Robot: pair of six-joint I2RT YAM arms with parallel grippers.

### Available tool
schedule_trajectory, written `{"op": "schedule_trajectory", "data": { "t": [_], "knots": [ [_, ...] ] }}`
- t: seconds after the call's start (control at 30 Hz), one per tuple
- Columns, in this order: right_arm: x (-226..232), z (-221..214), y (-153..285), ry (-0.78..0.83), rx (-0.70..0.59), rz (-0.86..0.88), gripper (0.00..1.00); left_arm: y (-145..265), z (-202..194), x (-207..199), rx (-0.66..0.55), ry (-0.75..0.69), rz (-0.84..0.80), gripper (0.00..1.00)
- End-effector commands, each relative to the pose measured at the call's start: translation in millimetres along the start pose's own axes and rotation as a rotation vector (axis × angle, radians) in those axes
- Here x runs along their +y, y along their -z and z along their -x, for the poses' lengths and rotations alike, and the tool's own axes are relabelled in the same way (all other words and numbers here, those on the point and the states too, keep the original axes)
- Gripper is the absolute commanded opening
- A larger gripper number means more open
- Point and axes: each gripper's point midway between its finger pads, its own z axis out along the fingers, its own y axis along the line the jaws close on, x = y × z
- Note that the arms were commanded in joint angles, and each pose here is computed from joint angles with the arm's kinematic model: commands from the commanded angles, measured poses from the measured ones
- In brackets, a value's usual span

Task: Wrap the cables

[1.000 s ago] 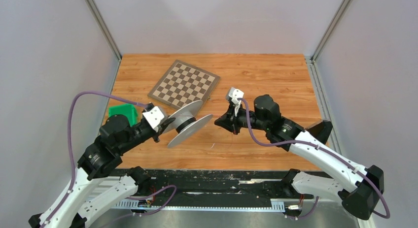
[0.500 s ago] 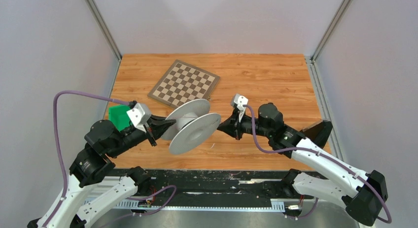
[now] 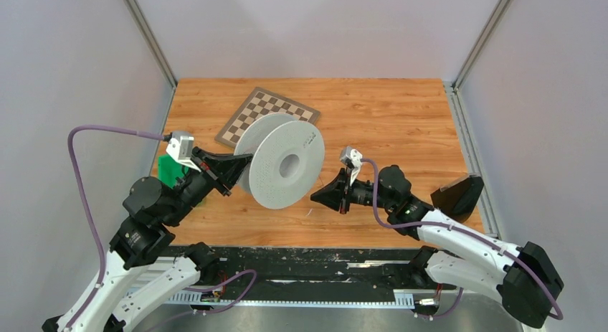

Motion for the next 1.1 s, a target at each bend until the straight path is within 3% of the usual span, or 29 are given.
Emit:
{"op": "schedule_trajectory", "data": {
  "t": [0.0,0.37,1.07],
  "knots": [
    [14.3,17.1,-6.9,-0.024,-0.081,0.056,0.01,-1.2,58.4,-6.7,-0.248,0.168,0.014,0.00],
    [18.7,-2.2,-19.9,-0.064,-0.052,0.045,0.00,-5.6,64.1,16.1,-0.315,0.278,0.135,0.00],
    [36.8,-30.6,-54.7,-0.109,0.021,0.060,0.01,-7.6,61.2,39.1,-0.354,0.314,0.248,0.00]
  ]
}}
